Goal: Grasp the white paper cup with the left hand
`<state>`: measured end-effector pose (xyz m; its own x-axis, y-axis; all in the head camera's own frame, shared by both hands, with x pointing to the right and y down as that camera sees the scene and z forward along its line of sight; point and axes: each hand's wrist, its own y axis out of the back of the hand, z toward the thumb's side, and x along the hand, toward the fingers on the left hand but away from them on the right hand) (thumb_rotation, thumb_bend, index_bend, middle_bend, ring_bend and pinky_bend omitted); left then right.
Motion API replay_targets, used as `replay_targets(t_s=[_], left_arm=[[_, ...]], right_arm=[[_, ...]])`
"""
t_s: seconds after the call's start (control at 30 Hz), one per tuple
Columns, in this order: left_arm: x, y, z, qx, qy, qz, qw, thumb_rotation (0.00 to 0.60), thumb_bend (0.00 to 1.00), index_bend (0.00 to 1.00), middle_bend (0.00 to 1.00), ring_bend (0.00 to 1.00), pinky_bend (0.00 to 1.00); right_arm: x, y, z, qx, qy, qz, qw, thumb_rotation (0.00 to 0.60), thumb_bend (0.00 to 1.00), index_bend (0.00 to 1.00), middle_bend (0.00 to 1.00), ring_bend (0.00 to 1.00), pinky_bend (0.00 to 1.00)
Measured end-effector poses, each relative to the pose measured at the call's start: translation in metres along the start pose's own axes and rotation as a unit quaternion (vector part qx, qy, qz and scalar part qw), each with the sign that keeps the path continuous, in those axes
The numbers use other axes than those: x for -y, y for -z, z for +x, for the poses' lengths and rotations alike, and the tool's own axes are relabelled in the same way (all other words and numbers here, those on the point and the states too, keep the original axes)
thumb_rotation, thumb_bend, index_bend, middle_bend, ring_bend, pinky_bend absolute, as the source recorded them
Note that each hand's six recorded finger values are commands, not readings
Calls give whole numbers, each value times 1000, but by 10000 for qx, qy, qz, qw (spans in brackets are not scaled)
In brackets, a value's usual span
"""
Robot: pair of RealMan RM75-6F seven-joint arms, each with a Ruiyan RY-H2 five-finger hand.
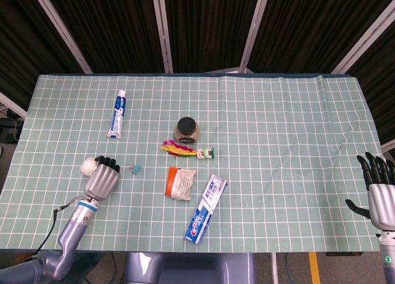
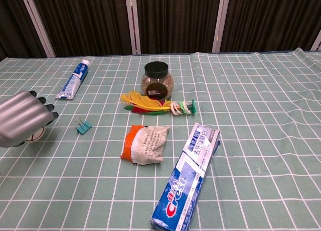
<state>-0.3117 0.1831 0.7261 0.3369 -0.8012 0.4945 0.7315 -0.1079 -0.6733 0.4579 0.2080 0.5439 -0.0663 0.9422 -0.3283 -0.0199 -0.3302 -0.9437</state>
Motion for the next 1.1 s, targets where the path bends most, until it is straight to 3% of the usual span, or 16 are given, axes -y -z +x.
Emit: replay_targets(t_s=[0.2, 0.33, 0.43, 0.5, 0.53, 0.63, 0.67, 0.73, 0.77, 0.83, 0.87, 0.97, 1.03, 1.1], left_arm=[[-2, 14, -1, -160, -59, -264, 9995, 600, 182, 528, 409, 403, 457], [-10, 27, 1, -290, -159, -901, 9954, 600, 181, 526, 365, 400, 457], [-17, 37, 3, -379, -219, -1775, 9831, 600, 182, 527, 344, 401, 458], [-21, 45, 6, -438, -257, -2570, 9651, 600, 182, 527, 347, 402, 457], [-22, 49, 8, -469, -273, -2964, 9535, 600, 181, 527, 348, 402, 457], [-26, 63, 13, -562, -364, -4343, 8983, 600, 182, 532, 353, 402, 457], [-28, 70, 15, -598, -413, -4894, 8690, 600, 182, 535, 355, 402, 457], [-30, 79, 18, -643, -493, -5665, 8200, 600, 182, 539, 358, 403, 457], [-31, 84, 20, -666, -541, -6116, 7865, 600, 181, 540, 359, 403, 457], [-31, 91, 24, -692, -579, -6687, 7380, 600, 181, 540, 360, 403, 457], [-31, 93, 27, -703, -561, -7005, 7080, 600, 181, 540, 360, 404, 457], [-26, 90, 35, -700, -349, -7573, 6483, 600, 180, 541, 360, 405, 457], [-22, 83, 39, -676, -153, -7735, 6301, 600, 181, 541, 360, 405, 457], [-17, 75, 44, -677, -4, -7821, 6194, 600, 181, 541, 360, 405, 458]], right_arm=[[0, -1, 1, -14, -2, 9, 10000, 600, 0, 0, 0, 0, 0], [0, -2, 1, -12, 0, 5, 10000, 600, 0, 0, 0, 0, 0], [0, -2, 1, -16, 1, 3, 10000, 600, 0, 0, 0, 0, 0], [0, -2, 1, -16, -2, -1, 10000, 600, 0, 0, 0, 0, 0], [0, -2, 1, -14, -1, 2, 10000, 600, 0, 0, 0, 0, 0], [0, -2, 1, -4, -1, 3, 10000, 600, 0, 0, 0, 0, 0], [0, -1, 1, -1, -6, 6, 10000, 600, 0, 0, 0, 0, 0], [2, -1, 0, 7, -32, 14, 10000, 600, 0, 0, 0, 0, 0], [2, -1, 0, 9, -43, 15, 10000, 600, 0, 0, 0, 0, 0], [3, -1, -1, 7, -59, 19, 10000, 600, 0, 0, 0, 0, 0], [3, -2, -1, 5, -56, 18, 10000, 600, 0, 0, 0, 0, 0], [3, -2, -1, 6, -39, 24, 10000, 600, 0, 0, 0, 0, 0], [3, -1, -1, 22, -43, 31, 10000, 600, 0, 0, 0, 0, 0], [3, 0, -1, 32, -52, 33, 10000, 600, 0, 0, 0, 0, 0]])
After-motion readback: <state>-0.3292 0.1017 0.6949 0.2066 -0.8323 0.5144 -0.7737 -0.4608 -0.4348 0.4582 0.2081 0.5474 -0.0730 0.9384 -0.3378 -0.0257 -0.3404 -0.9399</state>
